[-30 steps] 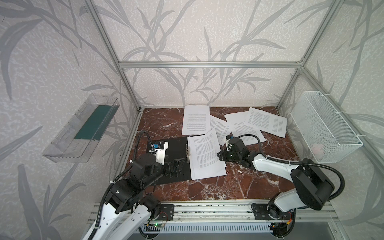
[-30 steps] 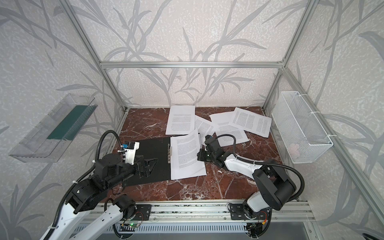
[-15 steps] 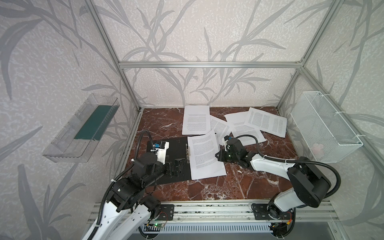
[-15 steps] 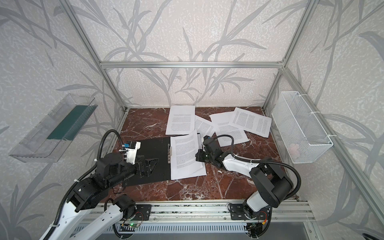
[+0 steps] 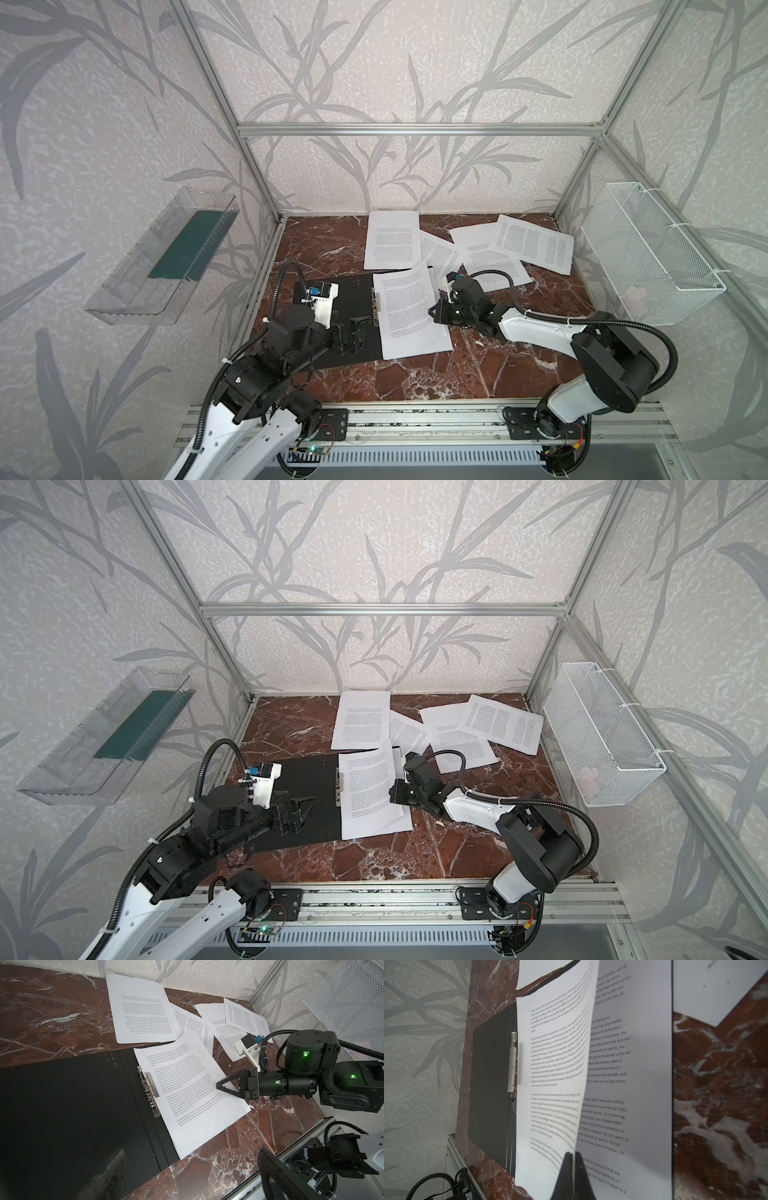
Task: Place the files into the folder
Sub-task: 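Lower the sheet flat onto the folder and open the right gripper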
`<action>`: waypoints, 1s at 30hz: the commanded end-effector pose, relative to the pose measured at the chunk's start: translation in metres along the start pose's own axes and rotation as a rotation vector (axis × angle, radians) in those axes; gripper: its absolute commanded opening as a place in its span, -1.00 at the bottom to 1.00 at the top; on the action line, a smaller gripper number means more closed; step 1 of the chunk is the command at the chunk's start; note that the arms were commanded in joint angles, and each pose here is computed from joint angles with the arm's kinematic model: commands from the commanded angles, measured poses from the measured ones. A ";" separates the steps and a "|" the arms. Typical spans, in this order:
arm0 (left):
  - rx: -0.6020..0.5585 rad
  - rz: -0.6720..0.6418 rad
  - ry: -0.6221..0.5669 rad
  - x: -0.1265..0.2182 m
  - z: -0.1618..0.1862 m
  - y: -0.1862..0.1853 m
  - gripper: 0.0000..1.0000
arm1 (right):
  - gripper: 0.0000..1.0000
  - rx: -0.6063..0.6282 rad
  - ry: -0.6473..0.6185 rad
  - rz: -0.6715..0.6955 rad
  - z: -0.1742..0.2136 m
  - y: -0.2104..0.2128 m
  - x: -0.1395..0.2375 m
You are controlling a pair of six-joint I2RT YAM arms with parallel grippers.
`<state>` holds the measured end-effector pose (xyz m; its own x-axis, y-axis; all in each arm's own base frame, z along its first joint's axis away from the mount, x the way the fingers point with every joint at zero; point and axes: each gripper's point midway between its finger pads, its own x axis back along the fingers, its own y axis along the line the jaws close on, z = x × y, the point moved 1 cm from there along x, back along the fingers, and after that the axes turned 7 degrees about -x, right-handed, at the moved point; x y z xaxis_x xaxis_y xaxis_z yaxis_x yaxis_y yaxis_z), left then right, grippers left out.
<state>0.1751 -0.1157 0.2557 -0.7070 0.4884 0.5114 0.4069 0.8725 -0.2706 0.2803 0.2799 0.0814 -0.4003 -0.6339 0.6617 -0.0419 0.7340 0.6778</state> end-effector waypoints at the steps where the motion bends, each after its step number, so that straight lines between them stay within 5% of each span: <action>1: -0.007 -0.002 0.016 -0.002 0.004 0.001 0.99 | -1.00 0.011 -0.013 -0.039 -0.007 0.016 -0.001; 8: -0.007 -0.002 0.016 -0.002 0.004 0.001 0.99 | -1.00 0.013 -0.009 -0.047 -0.004 0.018 0.000; 18: -0.006 -0.002 0.020 -0.003 0.004 0.001 0.99 | -0.71 0.015 -0.024 -0.028 -0.002 0.015 0.003; 30: -0.007 0.004 0.018 -0.003 0.004 0.000 0.99 | 0.01 0.138 -0.109 0.137 -0.012 0.001 0.035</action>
<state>0.1754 -0.1171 0.2544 -0.7002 0.4919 0.5175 0.4096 0.8704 -0.2731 0.2745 0.2698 0.0890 -0.4405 -0.5742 0.6902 -0.0653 0.7872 0.6132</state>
